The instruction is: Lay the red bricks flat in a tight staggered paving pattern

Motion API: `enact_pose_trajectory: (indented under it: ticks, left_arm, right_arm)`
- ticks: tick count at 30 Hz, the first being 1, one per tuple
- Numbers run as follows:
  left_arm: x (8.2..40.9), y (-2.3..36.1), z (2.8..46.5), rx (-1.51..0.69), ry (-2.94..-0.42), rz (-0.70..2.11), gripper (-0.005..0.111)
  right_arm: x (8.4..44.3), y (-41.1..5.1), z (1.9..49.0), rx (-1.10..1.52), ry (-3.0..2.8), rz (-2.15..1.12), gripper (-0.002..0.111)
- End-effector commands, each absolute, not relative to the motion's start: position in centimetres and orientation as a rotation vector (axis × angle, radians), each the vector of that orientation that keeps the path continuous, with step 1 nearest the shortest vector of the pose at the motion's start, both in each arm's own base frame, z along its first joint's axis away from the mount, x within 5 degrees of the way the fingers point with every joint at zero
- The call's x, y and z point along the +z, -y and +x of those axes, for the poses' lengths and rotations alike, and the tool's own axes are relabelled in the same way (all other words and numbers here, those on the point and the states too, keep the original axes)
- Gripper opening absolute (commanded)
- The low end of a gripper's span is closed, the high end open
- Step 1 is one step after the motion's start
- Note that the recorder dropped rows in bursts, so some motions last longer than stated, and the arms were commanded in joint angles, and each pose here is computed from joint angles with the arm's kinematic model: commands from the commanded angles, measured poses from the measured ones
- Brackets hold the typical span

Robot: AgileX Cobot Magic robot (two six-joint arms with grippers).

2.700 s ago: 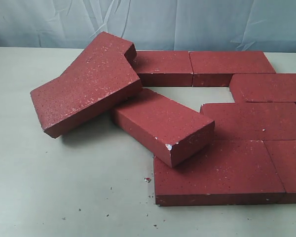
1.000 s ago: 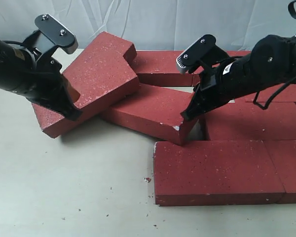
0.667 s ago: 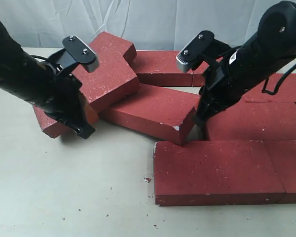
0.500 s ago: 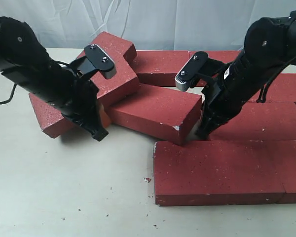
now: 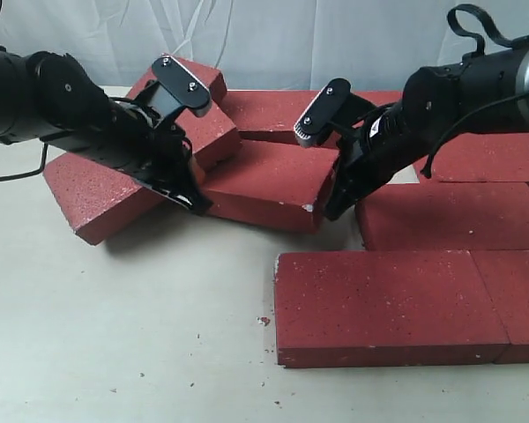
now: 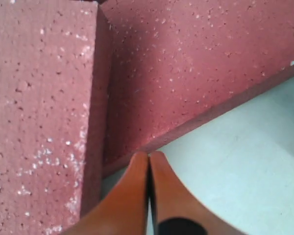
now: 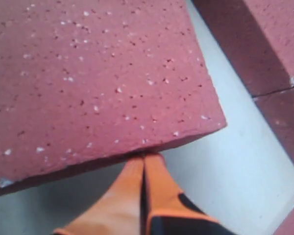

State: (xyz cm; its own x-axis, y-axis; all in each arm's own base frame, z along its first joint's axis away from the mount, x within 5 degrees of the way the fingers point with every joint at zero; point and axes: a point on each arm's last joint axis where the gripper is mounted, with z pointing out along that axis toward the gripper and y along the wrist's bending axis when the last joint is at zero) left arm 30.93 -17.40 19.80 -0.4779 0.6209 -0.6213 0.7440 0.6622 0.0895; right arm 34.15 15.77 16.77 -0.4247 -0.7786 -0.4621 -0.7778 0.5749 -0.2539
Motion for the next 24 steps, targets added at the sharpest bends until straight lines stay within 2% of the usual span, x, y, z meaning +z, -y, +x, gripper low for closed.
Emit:
enact_pose_trajectory:
  ticks: [1, 8, 12, 17, 21, 24]
  left_arm:
    - [20.2, 17.6, 31.2, -0.222, -2.204, 1.041, 0.0]
    - [20.5, 17.5, 31.5, -0.184, -2.164, 1.034, 0.0]
    - [21.6, 17.5, 31.2, -0.204, -2.153, 1.0, 0.0]
    - [23.3, 17.4, 28.9, -0.356, -2.24, 1.054, 0.0]
    - [22.1, 17.0, 27.5, -0.369, -2.348, 1.265, 0.0]
    - [21.0, 17.1, 27.8, -0.349, -2.373, 1.295, 0.0]
  right_arm:
    - [16.6, -15.7, 35.4, -0.076, -2.154, -1.243, -0.001]
    - [17.4, -13.1, 36.2, -0.076, -2.231, -1.1, -0.001]
    - [19.0, -13.6, 34.7, 0.029, -2.317, -1.031, -0.001]
    - [19.9, -16.6, 31.7, 0.159, -2.28, -1.334, -0.001]
    - [19.5, -19.7, 30.2, 0.318, -2.087, -1.566, -0.001]
    - [18.9, -21.5, 29.4, 0.392, -1.95, -1.688, -0.001]
